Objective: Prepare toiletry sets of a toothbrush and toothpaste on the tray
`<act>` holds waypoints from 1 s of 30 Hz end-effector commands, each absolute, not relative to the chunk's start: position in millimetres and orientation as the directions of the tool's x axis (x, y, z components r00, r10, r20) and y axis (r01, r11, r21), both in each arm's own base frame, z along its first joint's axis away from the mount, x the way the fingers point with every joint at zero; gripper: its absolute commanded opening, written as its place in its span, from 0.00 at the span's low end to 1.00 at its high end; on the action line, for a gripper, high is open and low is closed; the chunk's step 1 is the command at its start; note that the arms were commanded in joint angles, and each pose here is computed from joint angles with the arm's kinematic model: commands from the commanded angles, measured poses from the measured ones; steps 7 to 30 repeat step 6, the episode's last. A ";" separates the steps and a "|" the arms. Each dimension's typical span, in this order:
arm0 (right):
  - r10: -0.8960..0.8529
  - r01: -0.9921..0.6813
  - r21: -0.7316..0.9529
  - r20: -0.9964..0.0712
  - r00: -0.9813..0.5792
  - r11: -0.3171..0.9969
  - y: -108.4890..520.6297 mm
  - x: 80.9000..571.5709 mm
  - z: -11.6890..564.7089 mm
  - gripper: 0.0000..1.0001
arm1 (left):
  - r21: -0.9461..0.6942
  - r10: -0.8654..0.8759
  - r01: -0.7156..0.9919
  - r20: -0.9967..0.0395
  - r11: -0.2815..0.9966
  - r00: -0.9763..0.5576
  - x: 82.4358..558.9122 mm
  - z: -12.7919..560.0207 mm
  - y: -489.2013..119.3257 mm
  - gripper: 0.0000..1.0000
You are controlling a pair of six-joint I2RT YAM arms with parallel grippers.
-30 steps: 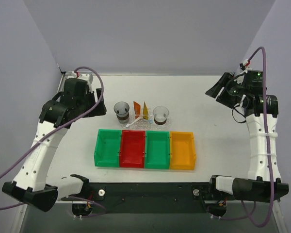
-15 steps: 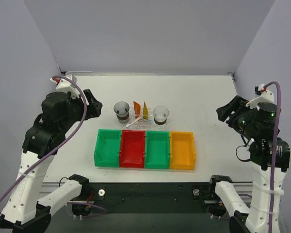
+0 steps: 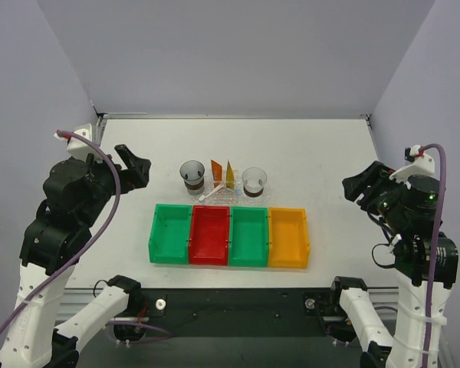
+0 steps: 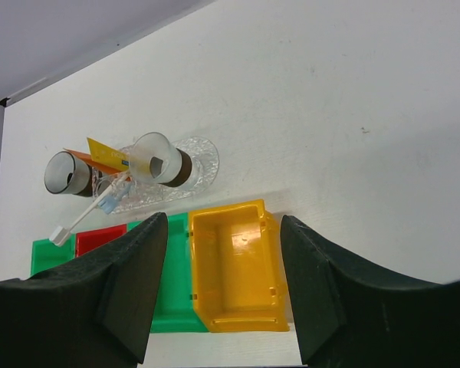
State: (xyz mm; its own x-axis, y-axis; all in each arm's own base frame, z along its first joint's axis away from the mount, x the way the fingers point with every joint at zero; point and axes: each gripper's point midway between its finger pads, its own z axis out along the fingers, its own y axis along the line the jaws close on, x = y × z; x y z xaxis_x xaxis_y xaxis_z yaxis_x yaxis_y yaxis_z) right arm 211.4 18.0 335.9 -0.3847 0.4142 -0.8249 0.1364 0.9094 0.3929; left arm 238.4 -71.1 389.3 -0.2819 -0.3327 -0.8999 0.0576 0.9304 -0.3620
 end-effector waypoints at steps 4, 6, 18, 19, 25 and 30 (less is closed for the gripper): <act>0.417 0.118 0.403 -0.833 -0.364 0.908 20.3 210.9 340.2 0.56 | -0.369 -0.341 0.094 -0.913 0.925 -0.225 245.2 406.1 -74.5 0.92; 0.417 0.116 0.404 -0.832 -0.366 0.907 20.8 210.6 339.9 0.56 | -0.386 -0.357 0.101 -0.907 0.917 -0.223 244.0 403.8 -76.5 0.92; 0.417 0.116 0.404 -0.832 -0.366 0.907 20.8 210.6 339.9 0.56 | -0.386 -0.357 0.101 -0.907 0.917 -0.223 244.0 403.8 -76.5 0.92; 0.417 0.116 0.404 -0.832 -0.366 0.907 20.8 210.6 339.9 0.56 | -0.386 -0.357 0.101 -0.907 0.917 -0.223 244.0 403.8 -76.5 0.92; 0.417 0.116 0.404 -0.832 -0.366 0.907 20.8 210.6 339.9 0.56 | -0.386 -0.357 0.101 -0.907 0.917 -0.223 244.0 403.8 -76.5 0.92; 0.417 0.116 0.404 -0.832 -0.366 0.907 20.8 210.6 339.9 0.56 | -0.386 -0.357 0.101 -0.907 0.917 -0.223 244.0 403.8 -76.5 0.92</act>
